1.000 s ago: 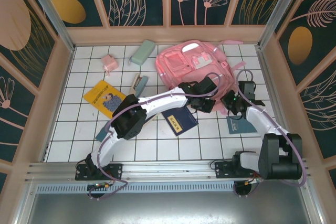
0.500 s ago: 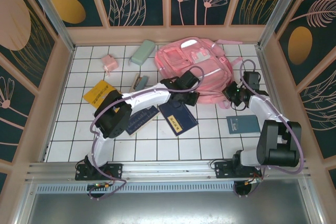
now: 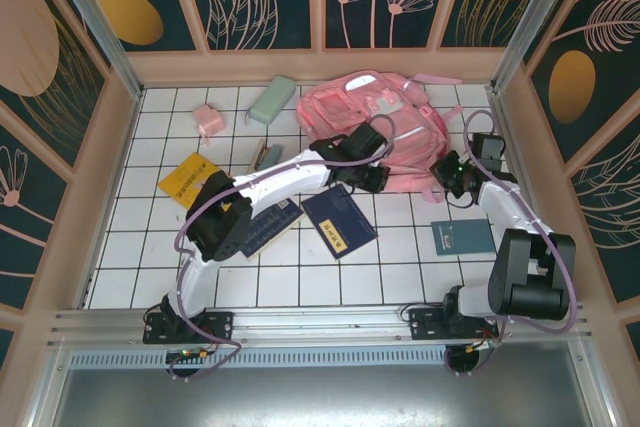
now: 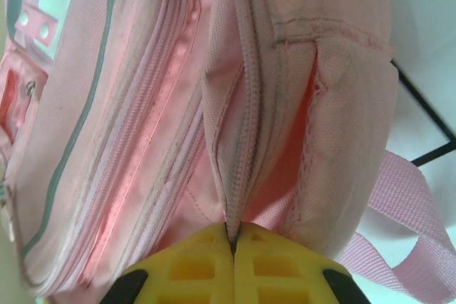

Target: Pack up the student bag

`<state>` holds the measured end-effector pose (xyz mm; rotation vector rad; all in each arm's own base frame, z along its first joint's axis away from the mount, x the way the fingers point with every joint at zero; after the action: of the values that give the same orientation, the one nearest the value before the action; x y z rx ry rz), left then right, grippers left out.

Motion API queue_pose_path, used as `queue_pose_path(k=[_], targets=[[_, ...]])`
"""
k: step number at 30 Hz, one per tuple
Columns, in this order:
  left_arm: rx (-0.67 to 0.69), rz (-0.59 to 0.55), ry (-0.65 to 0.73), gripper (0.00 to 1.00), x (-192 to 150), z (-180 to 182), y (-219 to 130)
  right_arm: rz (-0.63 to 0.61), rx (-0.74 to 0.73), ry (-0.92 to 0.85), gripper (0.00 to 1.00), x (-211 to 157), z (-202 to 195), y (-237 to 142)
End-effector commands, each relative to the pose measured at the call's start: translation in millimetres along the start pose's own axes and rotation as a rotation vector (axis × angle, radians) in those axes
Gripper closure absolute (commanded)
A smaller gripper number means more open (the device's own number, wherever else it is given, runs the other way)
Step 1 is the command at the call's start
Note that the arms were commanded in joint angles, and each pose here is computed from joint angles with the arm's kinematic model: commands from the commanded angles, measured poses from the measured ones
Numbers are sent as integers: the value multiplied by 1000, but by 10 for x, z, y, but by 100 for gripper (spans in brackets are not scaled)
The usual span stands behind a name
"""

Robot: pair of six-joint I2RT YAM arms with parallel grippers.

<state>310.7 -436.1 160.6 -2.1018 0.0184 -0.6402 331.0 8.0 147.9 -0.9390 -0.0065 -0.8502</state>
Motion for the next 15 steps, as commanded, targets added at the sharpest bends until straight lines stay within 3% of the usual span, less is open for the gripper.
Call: queue_pose_path(k=[1,8,15], targets=[[-84,39,-19,100,-2,-309,-31,-134,-61,-23,100,231,-57,-60],[-11,82,-12,100,-171,-130,13,-188,-148,-46,100,333,-168,-154],[252,68,-132,100,-291,1001,-290,-209,-186,-12,100,423,-335,-183]])
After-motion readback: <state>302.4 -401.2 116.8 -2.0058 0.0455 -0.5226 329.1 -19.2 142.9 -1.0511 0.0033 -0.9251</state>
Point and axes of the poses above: each hand's point on the last joint's axis, 136 mm out from that joint toward the fingers, its own y axis out along the fingers, its own z axis along the line the jaws close on, x = y × z, the point moved 5 cm from there along -y, back along the fingers, and after that the axes turned 6 degrees about -y, right-handed, at the moved point
